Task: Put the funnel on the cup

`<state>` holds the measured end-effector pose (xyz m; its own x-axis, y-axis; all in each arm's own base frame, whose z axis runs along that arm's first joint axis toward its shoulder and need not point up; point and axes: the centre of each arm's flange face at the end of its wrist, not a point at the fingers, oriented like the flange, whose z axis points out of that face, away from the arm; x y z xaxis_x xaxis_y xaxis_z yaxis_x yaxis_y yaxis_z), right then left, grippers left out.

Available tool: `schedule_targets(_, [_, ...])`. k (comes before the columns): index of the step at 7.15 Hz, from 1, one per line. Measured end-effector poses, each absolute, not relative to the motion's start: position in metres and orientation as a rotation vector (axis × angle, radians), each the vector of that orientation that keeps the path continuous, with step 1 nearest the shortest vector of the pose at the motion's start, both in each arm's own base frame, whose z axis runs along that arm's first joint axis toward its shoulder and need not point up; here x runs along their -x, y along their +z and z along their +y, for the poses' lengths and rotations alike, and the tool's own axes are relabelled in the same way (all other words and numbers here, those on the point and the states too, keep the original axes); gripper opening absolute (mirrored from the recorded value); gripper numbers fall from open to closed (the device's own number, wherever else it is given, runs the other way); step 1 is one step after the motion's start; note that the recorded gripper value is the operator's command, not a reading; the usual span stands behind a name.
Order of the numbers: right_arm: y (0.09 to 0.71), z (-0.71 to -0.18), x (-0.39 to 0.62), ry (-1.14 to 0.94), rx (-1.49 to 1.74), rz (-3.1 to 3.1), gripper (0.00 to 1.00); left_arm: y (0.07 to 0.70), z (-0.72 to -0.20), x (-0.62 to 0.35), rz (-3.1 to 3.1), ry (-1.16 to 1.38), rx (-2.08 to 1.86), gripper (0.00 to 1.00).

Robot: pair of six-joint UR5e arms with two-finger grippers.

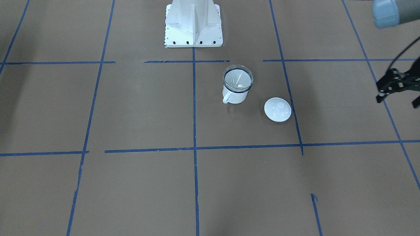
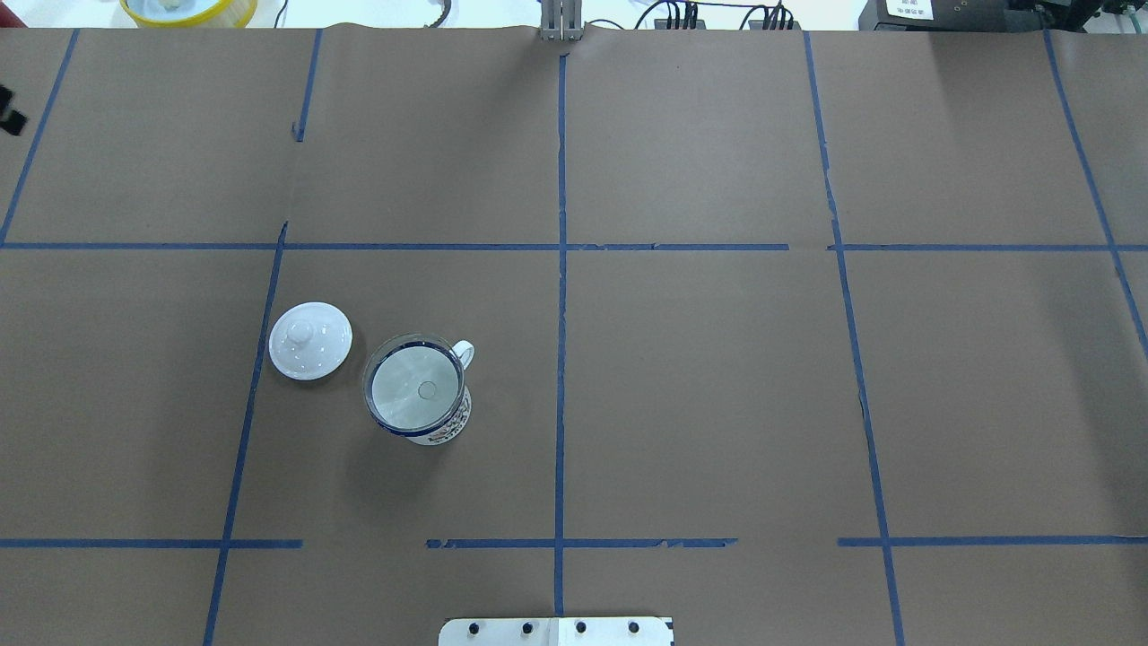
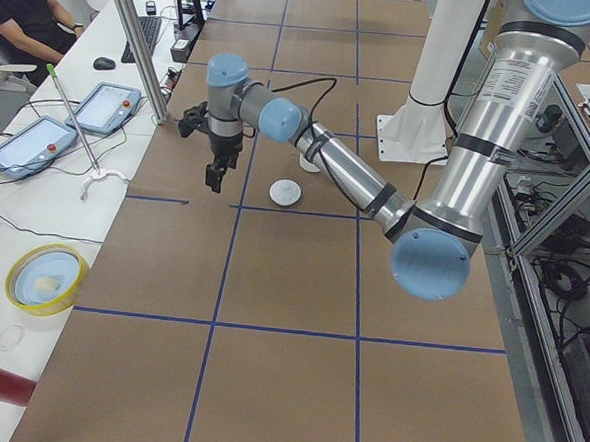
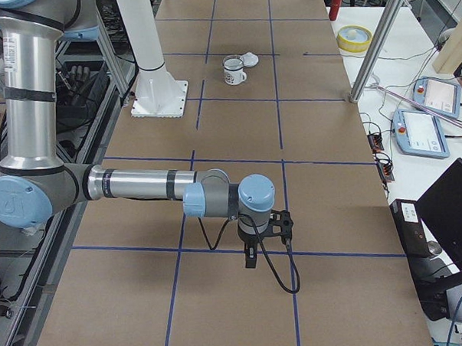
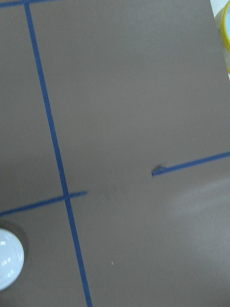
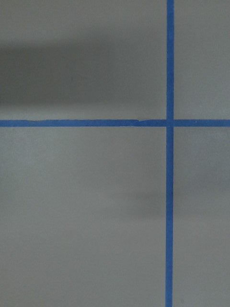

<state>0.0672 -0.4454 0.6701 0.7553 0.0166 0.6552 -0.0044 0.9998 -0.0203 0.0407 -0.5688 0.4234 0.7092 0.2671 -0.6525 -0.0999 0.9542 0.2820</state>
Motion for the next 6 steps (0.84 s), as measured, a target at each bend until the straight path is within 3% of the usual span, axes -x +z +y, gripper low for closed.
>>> schedule_targets(3, [0.67,-0.445,-0.067,0.012,0.018,-0.715,1.0,0.579,-0.508,0.057,0.771,0.204,-0.168,1.0])
schedule_targets(6, [0.671,-0.445,-0.067,0.012,0.019,-0.715,1.0,0.621,-0.483,0.079,0.774,0.152,-0.134,1.0])
